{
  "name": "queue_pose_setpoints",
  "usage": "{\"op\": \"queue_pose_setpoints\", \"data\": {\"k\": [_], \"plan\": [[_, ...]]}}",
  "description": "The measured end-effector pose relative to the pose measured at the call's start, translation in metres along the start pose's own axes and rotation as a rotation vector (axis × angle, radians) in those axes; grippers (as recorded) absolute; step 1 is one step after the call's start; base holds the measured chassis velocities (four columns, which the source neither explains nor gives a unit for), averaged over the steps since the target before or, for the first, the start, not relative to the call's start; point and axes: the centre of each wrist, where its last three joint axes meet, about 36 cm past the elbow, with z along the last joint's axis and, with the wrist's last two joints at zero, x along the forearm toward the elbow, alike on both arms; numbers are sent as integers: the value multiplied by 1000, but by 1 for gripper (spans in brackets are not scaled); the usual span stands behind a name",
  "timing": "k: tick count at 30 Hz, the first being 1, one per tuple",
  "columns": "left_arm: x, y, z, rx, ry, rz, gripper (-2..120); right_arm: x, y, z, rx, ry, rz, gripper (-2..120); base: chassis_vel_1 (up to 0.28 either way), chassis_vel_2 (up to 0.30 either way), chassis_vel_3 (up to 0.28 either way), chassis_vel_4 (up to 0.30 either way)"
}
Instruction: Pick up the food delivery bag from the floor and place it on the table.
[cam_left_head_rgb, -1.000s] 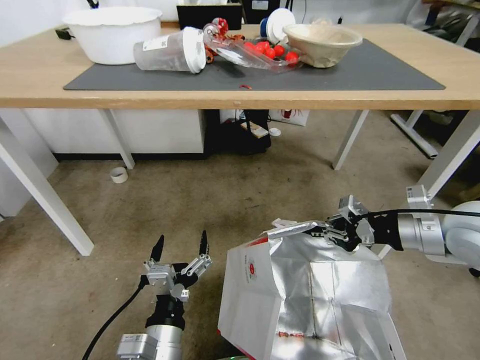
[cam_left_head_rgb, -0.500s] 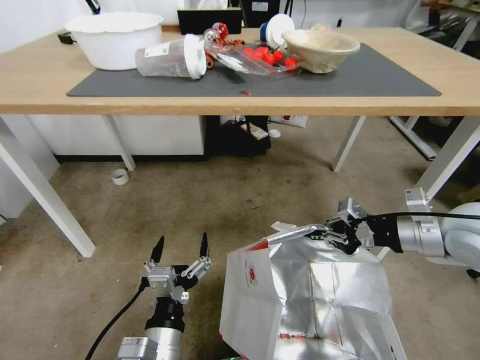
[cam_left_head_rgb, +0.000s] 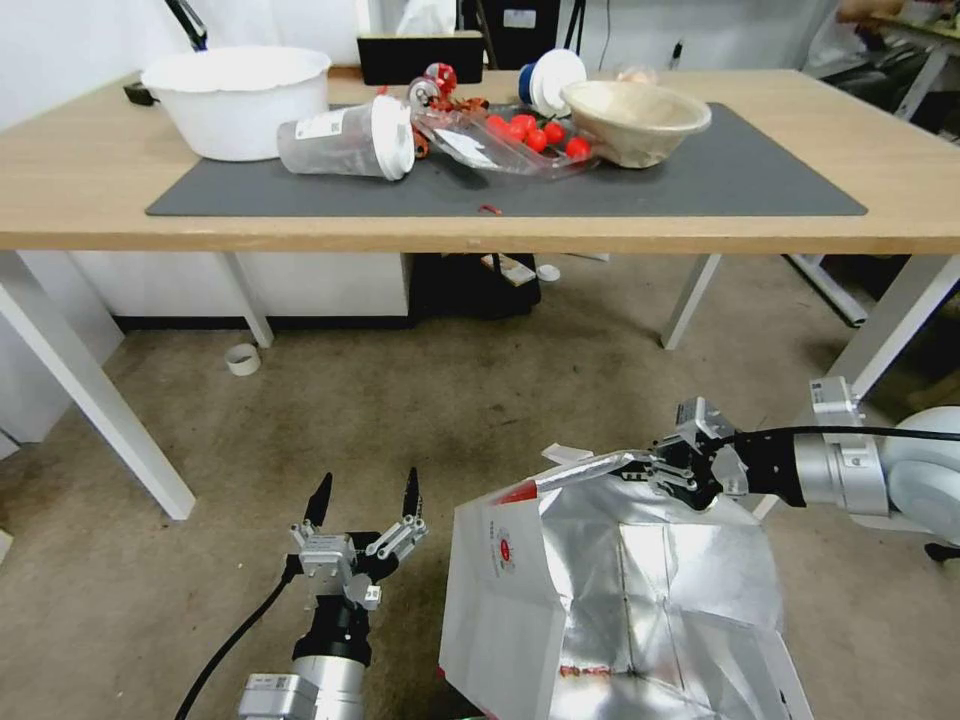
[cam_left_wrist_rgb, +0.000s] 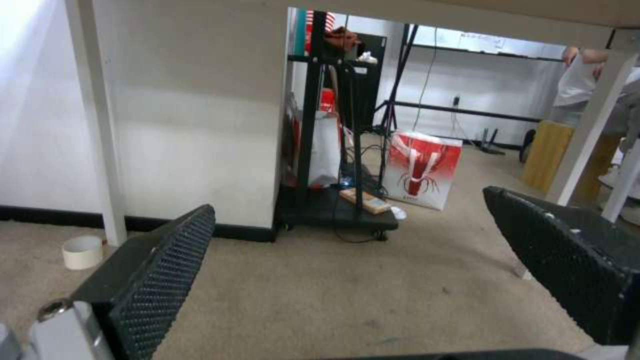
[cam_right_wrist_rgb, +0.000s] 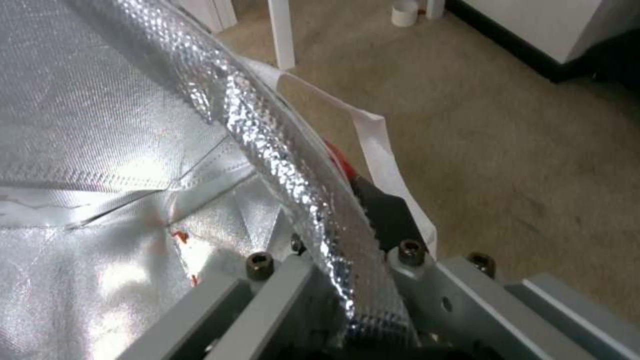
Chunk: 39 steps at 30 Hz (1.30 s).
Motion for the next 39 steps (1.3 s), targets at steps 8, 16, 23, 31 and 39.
{"op": "queue_pose_setpoints", "data": {"k": [8, 16, 23, 31, 39], "plan": [[0, 1, 0, -6, 0, 5, 100, 0, -1, 0, 1, 2, -2, 0, 0, 0, 0, 0], [0, 1, -3, -6, -4, 11, 100, 2, 0, -4, 9, 2, -4, 0, 0, 0, 0, 0], [0, 1, -5, -6, -8, 14, 100, 1, 2, -4, 11, 0, -9, 0, 0, 0, 0, 0], [1, 1, -6, -7, -9, 18, 100, 1, 4, -6, 20, -1, -14, 0, 0, 0, 0, 0], [2, 1, -6, -9, -8, 19, 100, 1, 4, -6, 23, 2, -18, 0, 0, 0, 0, 0]]}}
